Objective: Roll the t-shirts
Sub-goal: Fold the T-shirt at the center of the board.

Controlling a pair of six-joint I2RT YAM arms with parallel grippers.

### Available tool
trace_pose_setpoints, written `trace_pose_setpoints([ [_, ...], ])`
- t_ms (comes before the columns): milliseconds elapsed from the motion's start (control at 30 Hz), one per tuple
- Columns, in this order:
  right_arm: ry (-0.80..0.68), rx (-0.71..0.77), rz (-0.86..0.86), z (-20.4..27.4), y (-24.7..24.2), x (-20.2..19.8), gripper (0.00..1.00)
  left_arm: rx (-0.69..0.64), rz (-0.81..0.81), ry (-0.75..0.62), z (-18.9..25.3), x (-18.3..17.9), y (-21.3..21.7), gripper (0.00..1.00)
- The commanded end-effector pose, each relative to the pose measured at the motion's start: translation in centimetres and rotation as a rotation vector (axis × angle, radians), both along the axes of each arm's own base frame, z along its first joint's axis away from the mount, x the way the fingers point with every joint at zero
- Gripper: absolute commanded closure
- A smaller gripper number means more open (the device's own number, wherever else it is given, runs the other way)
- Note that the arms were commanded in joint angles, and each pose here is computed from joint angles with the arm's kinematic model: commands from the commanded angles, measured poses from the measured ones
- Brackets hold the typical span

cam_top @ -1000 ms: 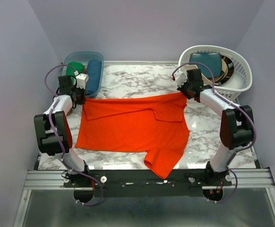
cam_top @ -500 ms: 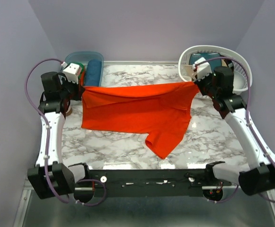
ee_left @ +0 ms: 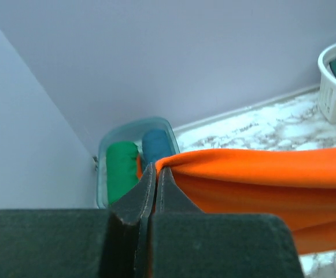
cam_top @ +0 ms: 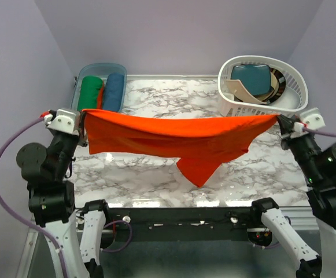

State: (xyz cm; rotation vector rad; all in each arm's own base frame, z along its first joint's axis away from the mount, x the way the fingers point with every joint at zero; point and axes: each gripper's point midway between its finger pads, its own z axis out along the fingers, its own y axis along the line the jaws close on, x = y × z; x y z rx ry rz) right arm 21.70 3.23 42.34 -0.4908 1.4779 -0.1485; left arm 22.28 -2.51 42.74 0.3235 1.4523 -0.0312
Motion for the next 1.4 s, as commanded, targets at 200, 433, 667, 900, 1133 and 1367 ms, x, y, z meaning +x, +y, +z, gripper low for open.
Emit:
trace_pose_setpoints([
  [200,-0.189,0.103,0.087,7.7,-0.8,-12.6,0.99,-0.03,0.127,-0.34,9.2,-9.8,0.4,1.0],
  [433,-0.218,0.127,0.135,11.0,0.2,-11.9,0.99,-0.016,0.066,-0.315,9.8,-8.8,-0.5,1.0],
  [667,0.132,0.061,0.223,-2.7,3.6,-3.1,0.99,-0.016,-0.159,0.263,-6.4,0.6,-2.2,0.96],
  [900,0.466,-0.006,0.257,-19.0,5.8,5.6,0.99,-0.032,-0.213,0.714,-25.4,6.3,-1.8,0.94],
  [1133,0.781,-0.133,0.068,-29.4,3.9,15.3,0.99,0.016,-0.06,0.931,-34.6,12.4,1.9,0.99],
  [1367,0.801,-0.236,-0.002,-32.4,3.1,21.4,0.99,0.038,0.024,0.951,-36.1,17.2,3.9,1.0],
])
